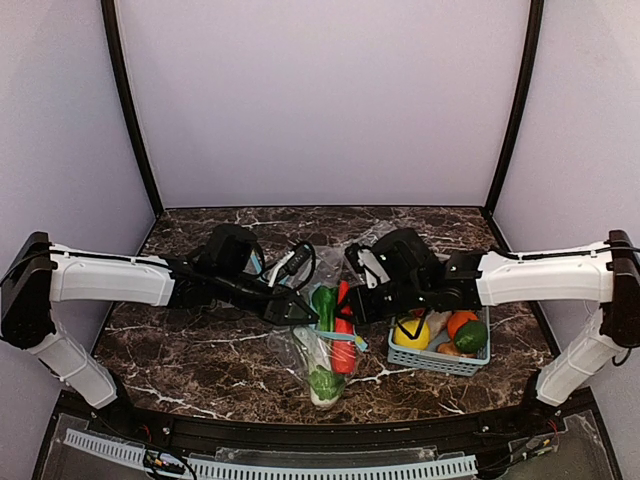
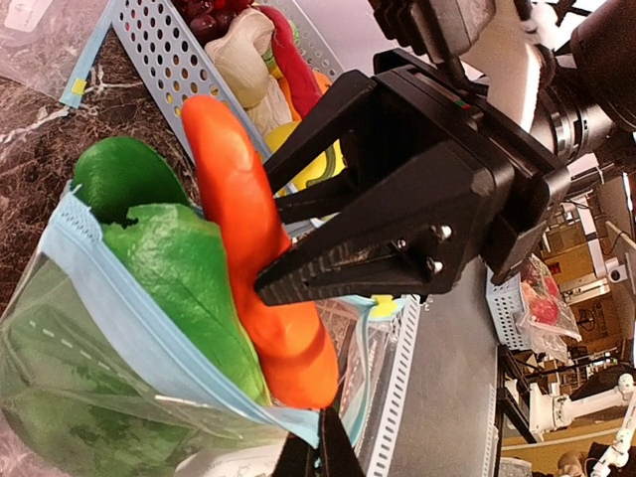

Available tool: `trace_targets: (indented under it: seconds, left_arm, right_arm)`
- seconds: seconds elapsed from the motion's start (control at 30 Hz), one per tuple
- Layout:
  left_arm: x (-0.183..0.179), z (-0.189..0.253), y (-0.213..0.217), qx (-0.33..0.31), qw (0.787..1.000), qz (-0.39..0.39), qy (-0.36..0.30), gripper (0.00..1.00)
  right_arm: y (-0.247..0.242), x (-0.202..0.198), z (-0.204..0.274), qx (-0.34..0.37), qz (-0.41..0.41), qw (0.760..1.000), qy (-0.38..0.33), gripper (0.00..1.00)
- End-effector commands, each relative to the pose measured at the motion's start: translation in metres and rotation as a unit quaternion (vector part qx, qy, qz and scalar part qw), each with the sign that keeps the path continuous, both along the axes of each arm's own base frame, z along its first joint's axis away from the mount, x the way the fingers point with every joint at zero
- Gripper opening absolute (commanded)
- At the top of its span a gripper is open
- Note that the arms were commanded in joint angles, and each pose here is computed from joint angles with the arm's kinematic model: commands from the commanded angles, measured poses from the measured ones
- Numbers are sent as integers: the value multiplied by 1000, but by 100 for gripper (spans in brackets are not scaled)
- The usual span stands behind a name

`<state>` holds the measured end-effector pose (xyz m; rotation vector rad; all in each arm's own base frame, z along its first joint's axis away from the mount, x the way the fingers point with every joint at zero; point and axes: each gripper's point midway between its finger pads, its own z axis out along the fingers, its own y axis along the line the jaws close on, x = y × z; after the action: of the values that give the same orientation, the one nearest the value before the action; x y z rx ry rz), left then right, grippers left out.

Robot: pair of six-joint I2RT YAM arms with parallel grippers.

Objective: Place the food in the zip-top bag and seal the zipper
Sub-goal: Adjust the fake vegetable in the zipper food storage bag.

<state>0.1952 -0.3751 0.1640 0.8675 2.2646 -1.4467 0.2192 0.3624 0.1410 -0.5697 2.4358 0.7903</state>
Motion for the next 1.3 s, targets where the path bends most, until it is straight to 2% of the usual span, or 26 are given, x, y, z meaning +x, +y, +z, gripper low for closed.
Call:
trace_targets:
  seconds: [0.0,0.13,0.27,0.37,0.47,0.63,0.97,1.27]
  left_arm:
    - [-5,27,-4,-34,999,-27,-25,1]
    - [-5,29,-5,-37,998,-32,-28,1]
    - [-6,31,-5,-40,998,-36,-30,1]
    - [-5,30,-5,-36,998,-33,-29,1]
    - [-3,26,-5,-26,999,-31,-27,1]
    - [-1,26,-9,-24,999,-32,-25,1]
    - [-6,34,-18,-54,996,-66,-16,1]
    - [-22,27,-32,-62,992,-109,1,1]
  right_arm:
    - [15,-1,14,64,32,997,-7,28]
    - [16,-6,19,89,48,995,-6,12]
    - [17,-11,21,103,62,993,-2,8]
    - [21,-19,29,129,85,988,-3,2]
    - [23,-30,48,173,110,979,-16,0]
    - [26,-38,59,194,130,972,-12,0]
    - [45,-43,5,170,151,972,64,0]
    - [56,-48,-4,193,181,962,71,0]
